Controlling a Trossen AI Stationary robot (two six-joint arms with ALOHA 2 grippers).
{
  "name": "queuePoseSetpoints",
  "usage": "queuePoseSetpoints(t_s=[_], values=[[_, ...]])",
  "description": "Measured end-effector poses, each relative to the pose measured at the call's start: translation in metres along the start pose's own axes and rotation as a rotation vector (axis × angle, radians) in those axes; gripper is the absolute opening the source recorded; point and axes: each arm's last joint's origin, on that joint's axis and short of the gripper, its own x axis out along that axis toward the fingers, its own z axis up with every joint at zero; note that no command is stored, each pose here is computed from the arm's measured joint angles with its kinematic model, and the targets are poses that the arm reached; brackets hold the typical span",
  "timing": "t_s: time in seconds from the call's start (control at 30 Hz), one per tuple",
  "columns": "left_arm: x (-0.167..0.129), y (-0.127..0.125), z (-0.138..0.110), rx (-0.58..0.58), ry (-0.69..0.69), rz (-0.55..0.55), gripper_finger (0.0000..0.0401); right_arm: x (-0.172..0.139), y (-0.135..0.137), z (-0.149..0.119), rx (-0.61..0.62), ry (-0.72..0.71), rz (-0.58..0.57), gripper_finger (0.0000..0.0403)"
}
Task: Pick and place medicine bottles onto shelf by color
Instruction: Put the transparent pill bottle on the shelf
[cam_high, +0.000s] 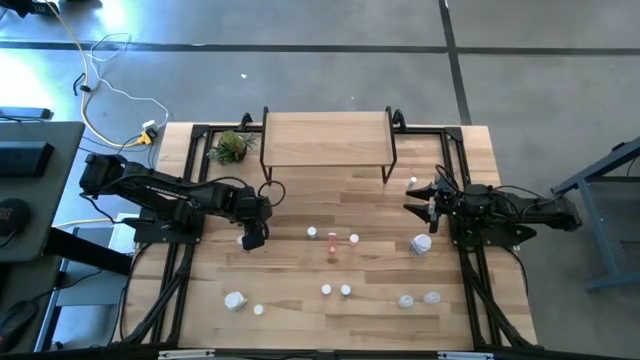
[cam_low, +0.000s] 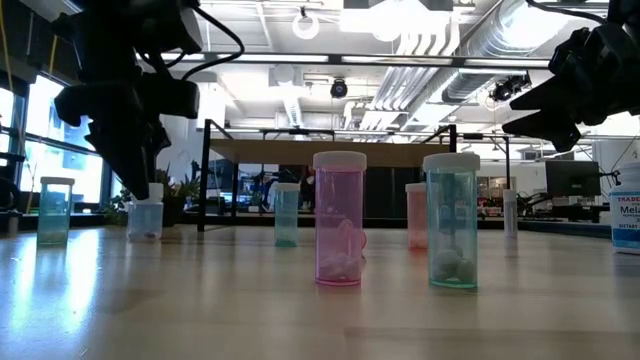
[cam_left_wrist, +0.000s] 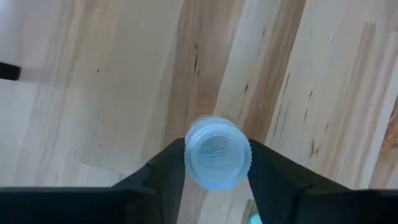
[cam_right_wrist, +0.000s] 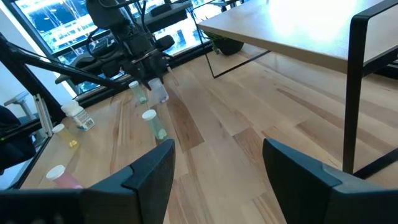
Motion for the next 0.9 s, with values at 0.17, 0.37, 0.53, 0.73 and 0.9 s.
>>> queuePoseSetpoints(t_s=[0.17, 0.37, 0.53, 0.73, 0.9], values=[[0.0, 0.0, 0.0, -0.002, -0.001, -0.003, 0.0122, 0.0, 0.0, 0.0, 0.0, 0.0, 0.0, 0.0234], [-0.007, -0.003, 0.008, -0.041, -0.003, -0.062, 0.0142, 0.0, 0.0, 0.0, 0.0, 0.0, 0.0, 0.0234], [-0.03, -0.003, 0.03, -0.063, -0.051, -0.072, 0.0134, 0.0, 0.0, 0.0, 0.0, -0.001, 0.0, 0.0234], [-0.068, 0.004, 0.057, -0.076, -0.106, -0.062, 0.0133, 0.0, 0.0, 0.0, 0.0, -0.001, 0.0, 0.0234], [-0.102, 0.019, 0.079, -0.079, -0.196, -0.005, 0.0135, 0.0, 0.0, 0.0, 0.0, -0.001, 0.0, 0.0234]])
